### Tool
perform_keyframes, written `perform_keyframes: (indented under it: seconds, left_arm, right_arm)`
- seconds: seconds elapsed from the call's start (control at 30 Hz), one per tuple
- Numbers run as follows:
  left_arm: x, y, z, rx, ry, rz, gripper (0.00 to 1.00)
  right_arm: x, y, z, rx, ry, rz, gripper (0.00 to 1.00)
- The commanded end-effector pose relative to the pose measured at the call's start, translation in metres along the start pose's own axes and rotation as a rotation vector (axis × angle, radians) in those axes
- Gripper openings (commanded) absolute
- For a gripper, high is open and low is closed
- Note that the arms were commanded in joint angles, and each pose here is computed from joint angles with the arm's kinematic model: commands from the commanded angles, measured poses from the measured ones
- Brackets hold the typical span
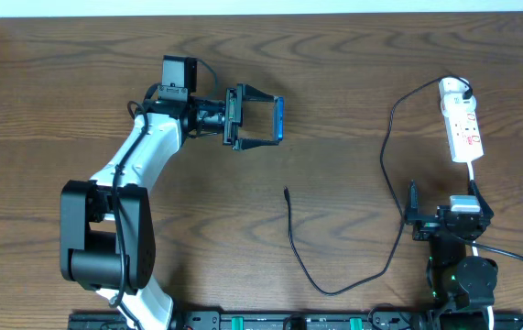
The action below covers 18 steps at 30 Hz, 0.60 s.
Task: Plug charger to phone and switch on socket
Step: 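Hold the phone raised and rotate it toward the right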
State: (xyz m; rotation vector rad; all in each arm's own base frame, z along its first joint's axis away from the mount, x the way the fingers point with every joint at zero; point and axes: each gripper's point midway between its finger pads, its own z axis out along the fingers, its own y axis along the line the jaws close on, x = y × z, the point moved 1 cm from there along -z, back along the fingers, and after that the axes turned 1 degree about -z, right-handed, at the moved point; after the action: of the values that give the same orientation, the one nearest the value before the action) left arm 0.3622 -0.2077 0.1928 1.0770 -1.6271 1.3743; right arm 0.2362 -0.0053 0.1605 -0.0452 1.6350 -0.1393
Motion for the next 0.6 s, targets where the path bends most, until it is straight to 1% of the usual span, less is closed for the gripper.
perform_keyframes:
  seconds: [0.0, 0.57]
  left_arm:
    - [0.0184, -0.0025, -0.0025, -0.002, 0.040, 0.049, 0.08]
    - [0.0161, -0.0032, -0.0024, 0.002, 0.025, 0.068, 0.07]
  right_arm:
    - [0.0003, -0.0004, -0.0003, 0.004, 0.000, -0.013, 0.99]
    - [0.0003, -0.0004, -0.0003, 0.004, 0.000, -0.013, 0.99]
